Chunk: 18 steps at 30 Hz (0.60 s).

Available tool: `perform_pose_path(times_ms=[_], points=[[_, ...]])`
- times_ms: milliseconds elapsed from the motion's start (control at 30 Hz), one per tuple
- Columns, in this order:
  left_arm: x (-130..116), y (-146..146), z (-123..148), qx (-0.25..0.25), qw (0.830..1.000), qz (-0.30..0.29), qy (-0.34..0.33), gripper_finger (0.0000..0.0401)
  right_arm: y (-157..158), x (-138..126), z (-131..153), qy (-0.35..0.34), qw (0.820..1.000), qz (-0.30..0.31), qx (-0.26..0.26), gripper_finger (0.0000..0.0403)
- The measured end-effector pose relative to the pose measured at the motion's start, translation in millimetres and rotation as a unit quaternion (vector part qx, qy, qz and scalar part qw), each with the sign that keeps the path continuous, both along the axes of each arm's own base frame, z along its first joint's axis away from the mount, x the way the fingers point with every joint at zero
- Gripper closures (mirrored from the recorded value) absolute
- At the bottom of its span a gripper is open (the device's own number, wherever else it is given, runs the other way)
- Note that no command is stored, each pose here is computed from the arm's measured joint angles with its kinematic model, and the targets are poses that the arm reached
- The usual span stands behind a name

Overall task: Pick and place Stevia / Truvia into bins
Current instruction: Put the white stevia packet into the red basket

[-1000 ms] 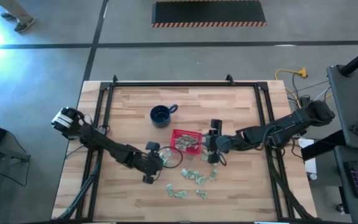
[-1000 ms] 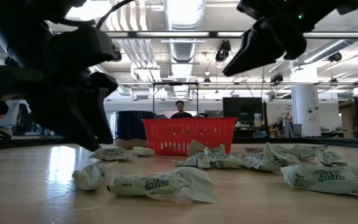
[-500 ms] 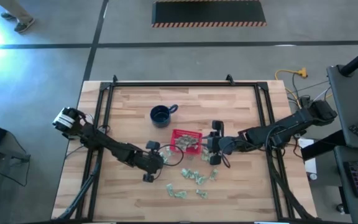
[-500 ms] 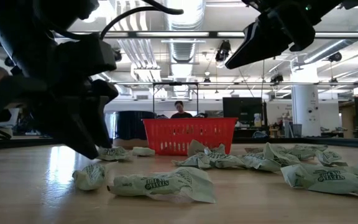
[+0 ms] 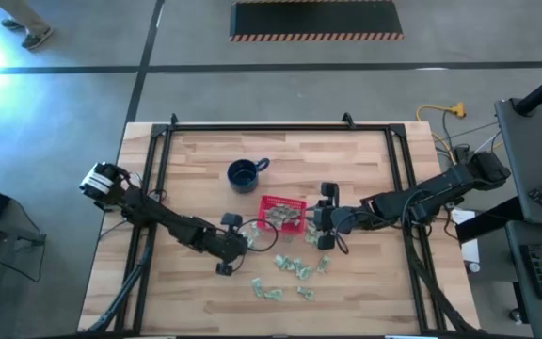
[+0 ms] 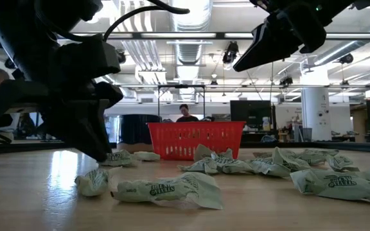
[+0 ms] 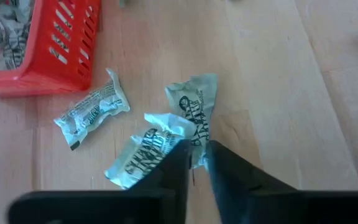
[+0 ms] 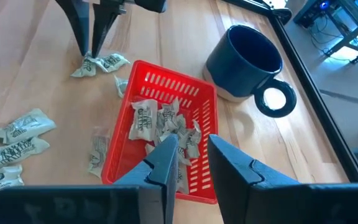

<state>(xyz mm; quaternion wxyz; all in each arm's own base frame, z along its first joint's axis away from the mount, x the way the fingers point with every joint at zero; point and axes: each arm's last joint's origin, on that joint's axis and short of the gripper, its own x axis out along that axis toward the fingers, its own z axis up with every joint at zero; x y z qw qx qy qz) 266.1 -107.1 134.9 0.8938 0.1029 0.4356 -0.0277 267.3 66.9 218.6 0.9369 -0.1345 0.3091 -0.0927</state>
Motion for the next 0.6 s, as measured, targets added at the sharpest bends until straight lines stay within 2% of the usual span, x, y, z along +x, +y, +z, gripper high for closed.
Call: perform_pose_path(times_ms=[100,267,433,600], points=[[0.1,0.0,0.1,0.002,1.0,-0.001,-0.001,0.0396,0.0,-0.1,-0.1,0.0,1.0,-0.001,0.002,0.0329],[-0.3,0.2,5.5,0.006,1.0,-0.009,-0.009,0.0393,0.0,-0.1,-0.3,0.0,1.0,-0.001,0.002,0.033],[-0.3,-1.9,24.6,-0.011,0.999,-0.02,-0.041,0.0393,-0.1,-0.2,-0.4,0.0,1.0,-0.001,0.002,0.0326],[0.1,-2.6,40.4,-0.006,0.996,-0.037,-0.083,0.0393,-0.1,-0.4,-0.7,0.002,1.0,-0.001,0.001,0.033]])
